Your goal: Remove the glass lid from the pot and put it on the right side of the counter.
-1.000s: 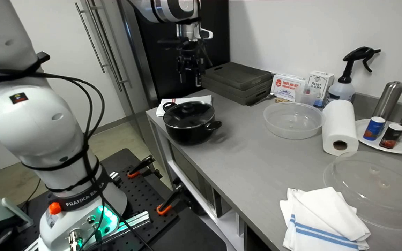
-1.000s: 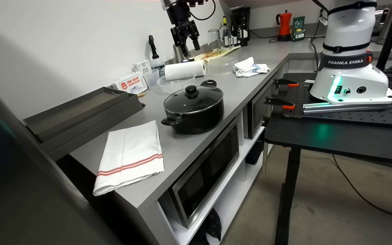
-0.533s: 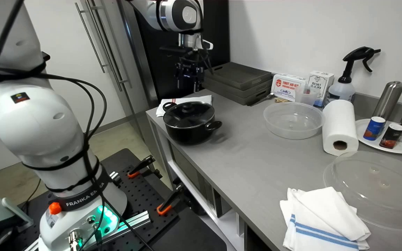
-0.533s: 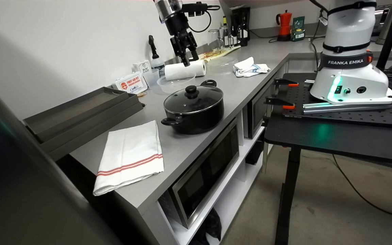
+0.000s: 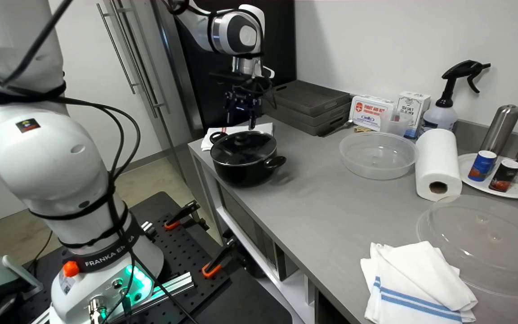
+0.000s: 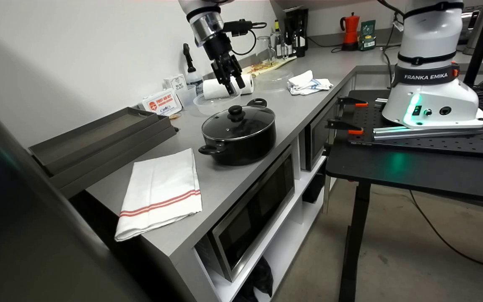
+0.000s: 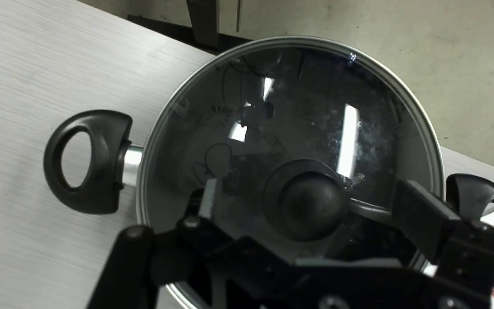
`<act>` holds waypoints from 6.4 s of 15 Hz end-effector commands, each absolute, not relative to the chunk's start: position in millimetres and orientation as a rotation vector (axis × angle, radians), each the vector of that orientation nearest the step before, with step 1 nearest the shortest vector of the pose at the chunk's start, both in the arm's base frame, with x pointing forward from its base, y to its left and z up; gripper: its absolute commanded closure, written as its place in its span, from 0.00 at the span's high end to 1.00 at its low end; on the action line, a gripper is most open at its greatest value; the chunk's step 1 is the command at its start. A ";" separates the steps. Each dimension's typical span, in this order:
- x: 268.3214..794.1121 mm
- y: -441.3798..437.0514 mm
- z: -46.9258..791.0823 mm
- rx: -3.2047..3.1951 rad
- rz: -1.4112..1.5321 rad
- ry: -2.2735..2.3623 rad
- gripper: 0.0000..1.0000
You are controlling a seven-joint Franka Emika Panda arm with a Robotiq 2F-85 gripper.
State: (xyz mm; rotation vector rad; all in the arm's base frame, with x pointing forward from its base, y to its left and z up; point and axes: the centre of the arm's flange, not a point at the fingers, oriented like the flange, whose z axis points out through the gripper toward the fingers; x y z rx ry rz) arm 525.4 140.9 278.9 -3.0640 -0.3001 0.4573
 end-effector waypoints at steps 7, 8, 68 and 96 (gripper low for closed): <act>547.4 156.1 241.7 -3.000 0.471 -0.391 1.00; 548.5 156.2 239.5 -2.994 0.461 -0.402 1.00; 498.4 170.9 306.3 -3.146 0.134 -0.480 0.26; 587.5 -164.3 335.7 -2.966 0.192 0.735 0.26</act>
